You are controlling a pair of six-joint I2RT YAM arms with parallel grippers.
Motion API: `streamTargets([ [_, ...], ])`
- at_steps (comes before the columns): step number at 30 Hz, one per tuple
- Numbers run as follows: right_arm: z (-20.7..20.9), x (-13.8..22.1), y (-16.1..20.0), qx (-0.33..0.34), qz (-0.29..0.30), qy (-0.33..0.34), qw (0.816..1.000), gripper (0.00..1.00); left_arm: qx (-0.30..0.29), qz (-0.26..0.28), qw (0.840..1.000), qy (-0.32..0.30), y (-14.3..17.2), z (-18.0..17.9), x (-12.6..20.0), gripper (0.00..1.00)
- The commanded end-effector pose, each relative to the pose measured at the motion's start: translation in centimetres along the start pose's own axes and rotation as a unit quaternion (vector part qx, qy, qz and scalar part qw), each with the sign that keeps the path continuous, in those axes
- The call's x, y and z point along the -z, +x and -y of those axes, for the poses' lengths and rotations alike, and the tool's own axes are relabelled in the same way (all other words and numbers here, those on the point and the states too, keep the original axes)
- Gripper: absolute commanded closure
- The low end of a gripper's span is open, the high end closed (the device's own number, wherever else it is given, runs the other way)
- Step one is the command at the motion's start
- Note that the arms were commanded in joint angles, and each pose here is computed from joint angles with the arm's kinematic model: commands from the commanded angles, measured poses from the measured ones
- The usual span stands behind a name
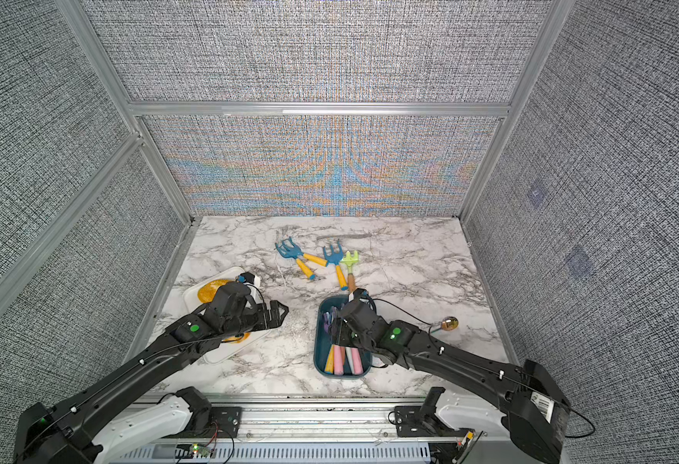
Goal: Put the rake into the storage box
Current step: Place the rake in the storage box, then pick up the rake at the center of the board.
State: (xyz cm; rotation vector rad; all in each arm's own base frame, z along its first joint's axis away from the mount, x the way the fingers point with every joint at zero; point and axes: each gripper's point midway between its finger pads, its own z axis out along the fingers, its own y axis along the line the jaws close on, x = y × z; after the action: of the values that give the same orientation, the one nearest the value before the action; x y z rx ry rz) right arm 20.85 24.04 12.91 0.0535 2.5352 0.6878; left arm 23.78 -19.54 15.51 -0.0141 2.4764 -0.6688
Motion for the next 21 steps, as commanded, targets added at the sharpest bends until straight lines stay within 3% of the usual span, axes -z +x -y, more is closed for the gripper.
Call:
streamTargets([
  [1, 0.3, 1.2, -2.0, 0.022, 0.032, -0.005, 0.999, 0.2, 0.002, -0.002, 1.0, -0.027, -0.9, -0.2, -0.7, 0.01],
  [5, 0.9, 2.6, -5.5, 0.042, 0.065, -0.013, 0.997, 0.11, 0.005, -0.02, 0.998, -0.057, -1.9, 0.1, -2.4, 0.01],
  [7, 1.6, 3.1, -7.6, 0.048, 0.082, -0.011, 0.995, 0.01, 0.003, -0.033, 0.996, -0.08, -2.7, 0.2, -3.5, 0.01],
  [13, 3.1, 5.0, -14.1, 0.036, 0.146, 0.021, 0.988, 0.01, 0.013, -0.073, 0.985, -0.155, -5.0, 0.3, -7.3, 0.02],
  [17, 2.6, 5.6, -16.7, 0.049, 0.155, 0.01, 0.987, 0.01, 0.018, -0.101, 0.972, -0.214, -6.6, 0.1, -10.1, 0.08],
  [21, 1.7, 6.0, -17.8, 0.086, 0.17, -0.011, 0.982, 0.01, 0.022, -0.112, 0.966, -0.234, -8.1, 0.6, -13.0, 0.14],
])
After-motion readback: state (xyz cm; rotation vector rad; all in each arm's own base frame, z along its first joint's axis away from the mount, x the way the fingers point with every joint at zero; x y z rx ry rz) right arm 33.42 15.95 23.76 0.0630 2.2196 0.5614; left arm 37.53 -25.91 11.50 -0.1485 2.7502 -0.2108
